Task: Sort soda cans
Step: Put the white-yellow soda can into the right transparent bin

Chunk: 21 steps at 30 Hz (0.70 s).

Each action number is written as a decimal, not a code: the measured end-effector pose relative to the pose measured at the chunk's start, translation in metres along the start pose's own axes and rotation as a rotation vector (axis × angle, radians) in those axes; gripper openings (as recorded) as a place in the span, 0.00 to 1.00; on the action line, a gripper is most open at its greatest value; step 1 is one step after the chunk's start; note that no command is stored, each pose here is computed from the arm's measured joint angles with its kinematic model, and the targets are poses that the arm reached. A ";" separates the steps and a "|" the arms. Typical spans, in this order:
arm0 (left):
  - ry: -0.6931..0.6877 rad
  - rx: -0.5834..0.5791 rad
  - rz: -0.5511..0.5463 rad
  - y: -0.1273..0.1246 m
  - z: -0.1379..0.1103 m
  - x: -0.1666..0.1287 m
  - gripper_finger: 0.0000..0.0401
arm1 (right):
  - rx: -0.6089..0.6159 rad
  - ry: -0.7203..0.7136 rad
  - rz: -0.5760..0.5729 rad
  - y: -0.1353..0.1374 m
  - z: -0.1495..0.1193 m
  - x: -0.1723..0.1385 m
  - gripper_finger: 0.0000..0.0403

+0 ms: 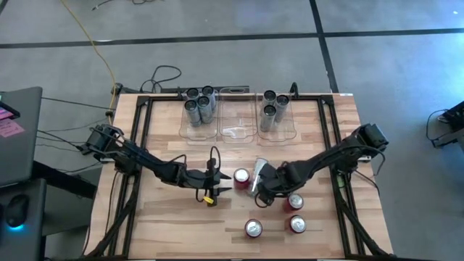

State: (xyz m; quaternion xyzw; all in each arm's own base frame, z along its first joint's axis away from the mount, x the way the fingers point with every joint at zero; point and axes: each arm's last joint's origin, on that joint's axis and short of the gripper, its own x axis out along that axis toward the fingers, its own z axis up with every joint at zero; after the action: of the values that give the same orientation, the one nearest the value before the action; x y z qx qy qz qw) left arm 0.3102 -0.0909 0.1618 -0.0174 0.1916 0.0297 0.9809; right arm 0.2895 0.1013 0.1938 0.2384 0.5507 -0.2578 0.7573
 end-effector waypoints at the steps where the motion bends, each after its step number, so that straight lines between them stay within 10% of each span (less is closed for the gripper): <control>1: 0.005 0.012 -0.004 -0.001 -0.001 -0.001 0.44 | 0.048 -0.008 0.010 0.000 0.004 0.001 0.76; 21: 0.127 0.086 -0.041 -0.013 -0.015 -0.006 0.44 | 0.543 -0.081 0.050 -0.034 0.065 0.012 0.76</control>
State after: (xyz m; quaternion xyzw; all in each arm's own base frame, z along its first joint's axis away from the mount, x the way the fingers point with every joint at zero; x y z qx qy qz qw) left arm 0.2997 -0.1048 0.1504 0.0187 0.2543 0.0002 0.9669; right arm 0.3165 0.0323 0.1974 0.4358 0.4245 -0.3865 0.6931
